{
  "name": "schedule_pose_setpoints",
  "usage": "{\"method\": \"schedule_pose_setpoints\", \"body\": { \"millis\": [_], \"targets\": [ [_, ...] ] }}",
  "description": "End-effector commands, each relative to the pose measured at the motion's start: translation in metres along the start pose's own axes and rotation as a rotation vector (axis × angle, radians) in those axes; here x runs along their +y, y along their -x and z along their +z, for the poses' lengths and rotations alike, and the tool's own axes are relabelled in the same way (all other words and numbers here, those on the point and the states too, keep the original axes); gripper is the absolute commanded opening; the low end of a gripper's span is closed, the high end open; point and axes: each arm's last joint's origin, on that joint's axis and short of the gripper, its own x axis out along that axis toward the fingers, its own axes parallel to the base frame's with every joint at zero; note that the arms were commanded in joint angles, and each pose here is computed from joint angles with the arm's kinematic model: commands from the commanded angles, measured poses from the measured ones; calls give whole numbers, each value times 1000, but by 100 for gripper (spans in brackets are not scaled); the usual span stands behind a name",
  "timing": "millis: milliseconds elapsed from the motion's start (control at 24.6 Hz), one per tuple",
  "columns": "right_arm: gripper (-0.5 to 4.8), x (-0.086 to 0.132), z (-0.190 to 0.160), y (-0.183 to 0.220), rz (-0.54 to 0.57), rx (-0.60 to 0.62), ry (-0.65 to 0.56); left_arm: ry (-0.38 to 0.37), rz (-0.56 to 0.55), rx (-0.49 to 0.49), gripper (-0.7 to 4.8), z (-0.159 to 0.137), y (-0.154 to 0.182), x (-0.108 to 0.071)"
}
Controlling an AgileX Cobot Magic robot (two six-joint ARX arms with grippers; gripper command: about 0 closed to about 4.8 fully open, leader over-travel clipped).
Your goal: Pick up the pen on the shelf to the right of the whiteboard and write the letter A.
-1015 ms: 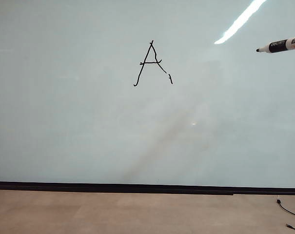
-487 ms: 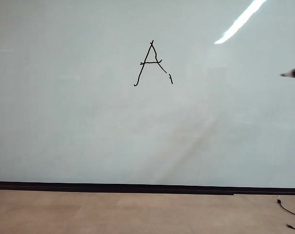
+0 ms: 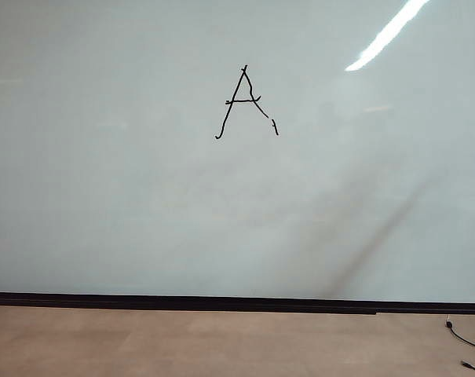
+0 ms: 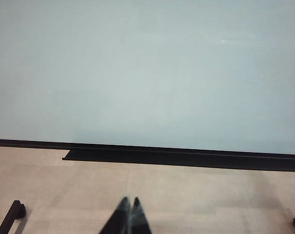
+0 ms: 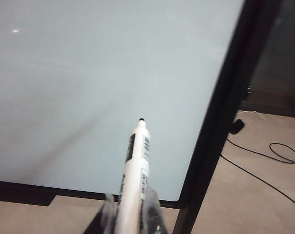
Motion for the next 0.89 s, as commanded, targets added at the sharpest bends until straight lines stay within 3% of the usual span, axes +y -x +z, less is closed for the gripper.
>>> {"method": "schedule_pose_setpoints", "body": {
  "millis": [41, 244, 893],
  "targets": [
    [-6, -4, 5, 0, 21, -42, -33, -4, -4, -9, -5, 2, 0, 0],
    [-6, -10, 8, 1, -21, -83, -69, -4, -4, -9, -5, 2, 0, 0],
    [-6, -9, 1, 0, 6, -10, -74, -4, -4, -9, -4, 2, 0, 0]
  ]
}}
